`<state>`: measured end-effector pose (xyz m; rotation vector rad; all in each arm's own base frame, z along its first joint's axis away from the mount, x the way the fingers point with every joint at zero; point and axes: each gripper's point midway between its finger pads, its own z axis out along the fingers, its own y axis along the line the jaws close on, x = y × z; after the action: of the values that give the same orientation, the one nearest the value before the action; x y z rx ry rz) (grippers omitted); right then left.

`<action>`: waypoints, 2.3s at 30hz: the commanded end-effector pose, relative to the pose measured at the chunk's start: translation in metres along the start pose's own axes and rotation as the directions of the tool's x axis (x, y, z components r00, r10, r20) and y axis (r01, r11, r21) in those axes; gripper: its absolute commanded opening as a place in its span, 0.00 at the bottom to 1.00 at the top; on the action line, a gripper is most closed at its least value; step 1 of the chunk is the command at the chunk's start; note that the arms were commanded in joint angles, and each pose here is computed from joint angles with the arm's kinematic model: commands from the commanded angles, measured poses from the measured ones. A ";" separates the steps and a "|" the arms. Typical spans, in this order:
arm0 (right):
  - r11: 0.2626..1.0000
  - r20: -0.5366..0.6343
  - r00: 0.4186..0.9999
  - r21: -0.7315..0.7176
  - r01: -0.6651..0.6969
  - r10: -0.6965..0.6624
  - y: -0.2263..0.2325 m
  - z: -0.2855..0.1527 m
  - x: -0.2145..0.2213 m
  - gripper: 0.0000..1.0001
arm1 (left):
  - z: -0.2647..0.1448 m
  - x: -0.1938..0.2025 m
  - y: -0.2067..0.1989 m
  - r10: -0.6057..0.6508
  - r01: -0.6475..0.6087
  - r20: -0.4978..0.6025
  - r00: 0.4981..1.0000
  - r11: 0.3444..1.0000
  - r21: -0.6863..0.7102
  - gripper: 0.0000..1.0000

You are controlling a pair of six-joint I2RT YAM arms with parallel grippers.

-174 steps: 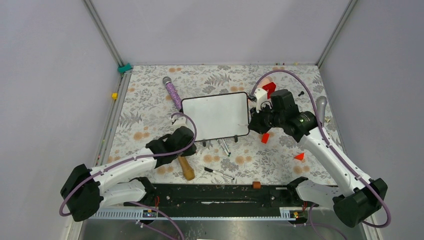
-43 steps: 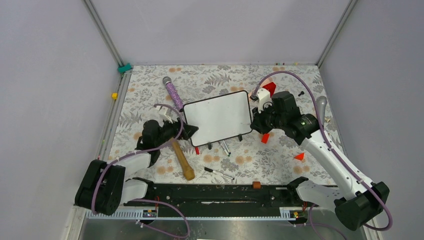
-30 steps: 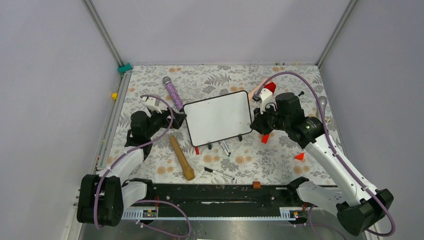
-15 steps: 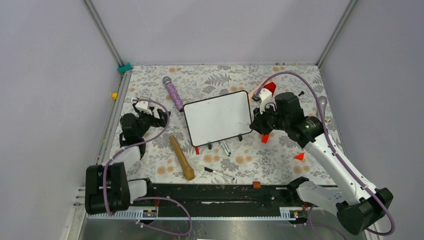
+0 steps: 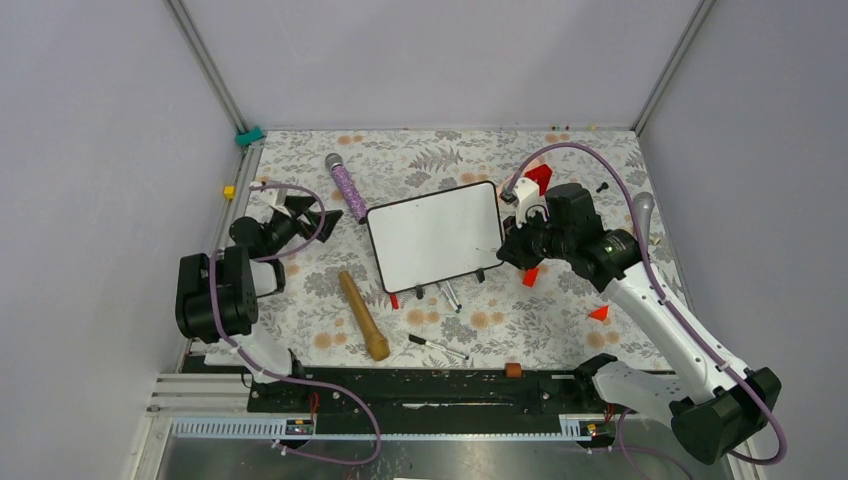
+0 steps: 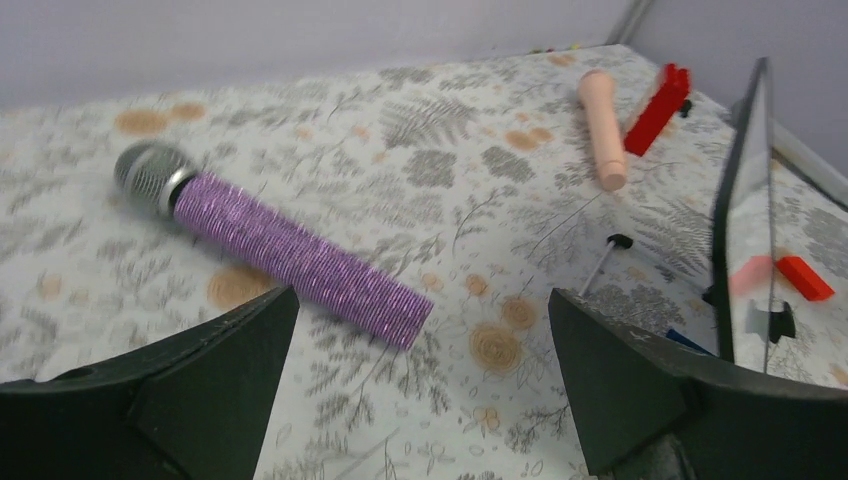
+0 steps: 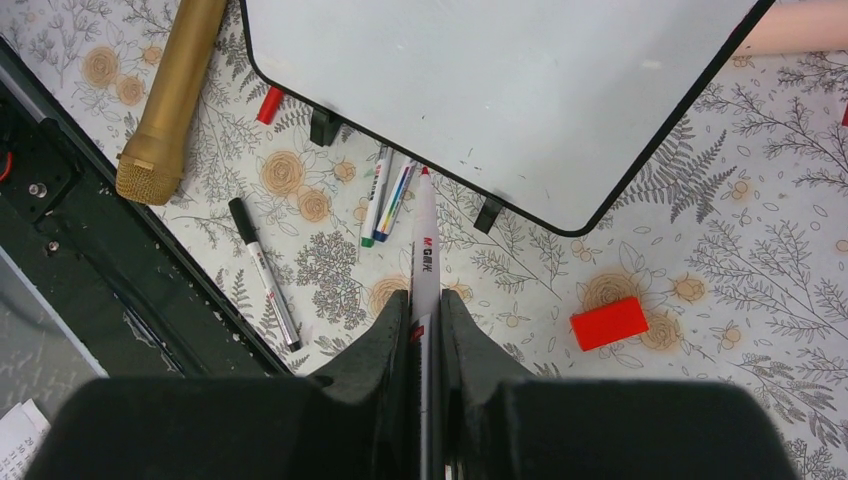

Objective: Write a sentence on the whiteboard
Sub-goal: Adjust the whiteboard on the whiteboard stand.

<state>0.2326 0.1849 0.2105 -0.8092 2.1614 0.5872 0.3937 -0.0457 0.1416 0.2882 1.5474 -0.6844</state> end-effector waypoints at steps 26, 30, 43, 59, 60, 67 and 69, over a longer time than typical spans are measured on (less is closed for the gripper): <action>1.000 0.024 0.999 -0.018 0.022 -0.021 0.005 -0.002 -0.006 0.00 | 0.001 -0.006 -0.088 0.220 -0.105 -0.073 0.973 0.700 0.706 0.99; 1.000 0.025 0.999 -0.018 0.021 -0.021 0.005 -0.003 -0.006 0.00 | 0.002 -0.006 -0.090 0.215 -0.093 -0.082 0.973 0.694 0.714 0.99; 0.999 0.029 0.999 -0.028 0.022 -0.022 0.007 -0.003 -0.006 0.00 | 0.015 -0.011 -0.080 0.150 -0.017 -0.132 0.980 0.720 0.694 0.99; 0.999 0.033 0.999 0.022 0.026 -0.027 -0.003 -0.001 -0.007 0.00 | 0.023 -0.014 -0.078 0.122 0.030 -0.167 0.978 0.715 0.698 0.99; 0.999 0.036 0.999 0.029 0.024 -0.025 -0.004 0.000 -0.008 0.00 | 0.023 -0.012 -0.078 0.124 0.034 -0.172 0.977 0.710 0.703 0.99; 0.941 0.009 1.000 0.338 -0.029 0.027 -0.062 -0.001 -0.022 0.00 | 0.018 -0.010 -0.085 0.160 0.003 -0.155 0.975 0.687 0.727 0.99; 0.916 -0.024 0.999 0.402 -0.024 0.037 -0.075 -0.002 -0.022 0.00 | 0.015 -0.008 -0.088 0.172 -0.008 -0.149 0.974 0.679 0.734 0.99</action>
<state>0.2658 0.1620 0.2048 -0.6772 2.2160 0.3523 0.3730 -0.1204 0.1656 0.9141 1.4514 -1.2759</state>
